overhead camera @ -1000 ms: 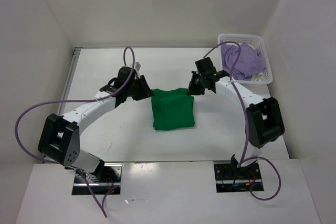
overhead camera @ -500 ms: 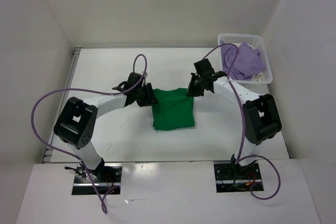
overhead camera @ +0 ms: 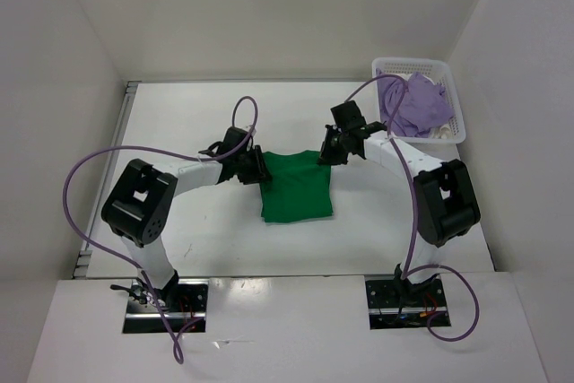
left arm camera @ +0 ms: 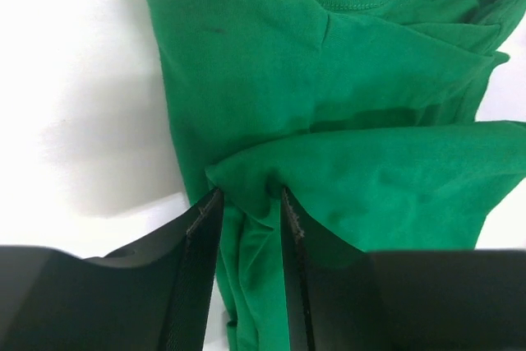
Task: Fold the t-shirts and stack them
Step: Fold the long partially folded tshirt into a neat square
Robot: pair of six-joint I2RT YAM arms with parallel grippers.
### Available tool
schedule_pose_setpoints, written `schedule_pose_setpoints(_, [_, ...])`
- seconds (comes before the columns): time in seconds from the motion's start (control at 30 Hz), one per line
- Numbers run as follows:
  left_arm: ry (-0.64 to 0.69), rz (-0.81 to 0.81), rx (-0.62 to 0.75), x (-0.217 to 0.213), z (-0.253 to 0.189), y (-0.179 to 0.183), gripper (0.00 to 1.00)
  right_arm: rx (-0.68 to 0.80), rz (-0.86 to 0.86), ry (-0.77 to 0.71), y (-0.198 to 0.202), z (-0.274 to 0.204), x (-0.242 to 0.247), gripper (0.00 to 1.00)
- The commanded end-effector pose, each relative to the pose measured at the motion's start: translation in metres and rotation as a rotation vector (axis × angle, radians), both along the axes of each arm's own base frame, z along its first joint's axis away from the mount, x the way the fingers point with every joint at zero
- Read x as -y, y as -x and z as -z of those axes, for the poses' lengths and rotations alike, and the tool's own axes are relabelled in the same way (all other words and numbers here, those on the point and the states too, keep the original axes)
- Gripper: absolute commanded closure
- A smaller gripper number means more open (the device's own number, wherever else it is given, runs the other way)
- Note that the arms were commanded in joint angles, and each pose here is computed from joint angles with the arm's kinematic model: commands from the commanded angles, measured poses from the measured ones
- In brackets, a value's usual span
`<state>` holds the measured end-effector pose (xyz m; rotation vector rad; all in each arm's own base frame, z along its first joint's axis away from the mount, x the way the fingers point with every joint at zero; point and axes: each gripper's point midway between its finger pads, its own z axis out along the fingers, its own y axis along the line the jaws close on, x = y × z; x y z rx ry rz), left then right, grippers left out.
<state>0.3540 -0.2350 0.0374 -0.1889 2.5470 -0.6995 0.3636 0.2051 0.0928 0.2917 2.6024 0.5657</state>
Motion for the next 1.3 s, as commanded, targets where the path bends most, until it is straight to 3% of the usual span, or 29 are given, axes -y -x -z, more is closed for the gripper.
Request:
schedule_pose_setpoints(0.0, [0.011,-0.013,0.055,0.006,-0.013,-0.016,0.58,0.019,-0.015,-0.016,-0.005,0.003,-0.002,1.0])
schedule_pose_setpoints(0.2, [0.032,-0.037,0.05,0.01,-0.012,-0.021,0.81,0.011,-0.015,-0.013,-0.003,0.007,-0.001,1.0])
schedule_pose_setpoints(0.3, [0.046,-0.044,0.064,0.007,-0.036,-0.015,0.92,0.001,-0.015,-0.009,-0.001,0.008,-0.001,1.0])
schedule_pose_setpoints(0.53, [0.082,-0.024,0.147,0.008,-0.108,-0.016,0.96,0.03,0.008,-0.015,-0.002,-0.014,0.013,1.0])
schedule_pose_setpoints(0.7, [0.086,-0.026,0.19,0.012,-0.127,-0.029,0.97,0.05,0.05,-0.026,-0.026,-0.022,0.028,1.0])
schedule_pose_setpoints(1.03, [0.05,-0.101,0.321,0.03,-0.113,-0.13,0.98,0.116,0.086,0.008,-0.135,0.0,0.014,1.0])
schedule_pose_setpoints(1.23, [0.09,-0.089,0.345,0.023,-0.137,-0.122,1.0,0.145,0.074,-0.052,-0.114,-0.038,0.012,1.0])
schedule_pose_setpoints(1.27, [0.115,-0.058,0.296,0.019,-0.13,-0.089,1.0,0.129,0.084,-0.084,-0.088,-0.045,0.014,1.0])
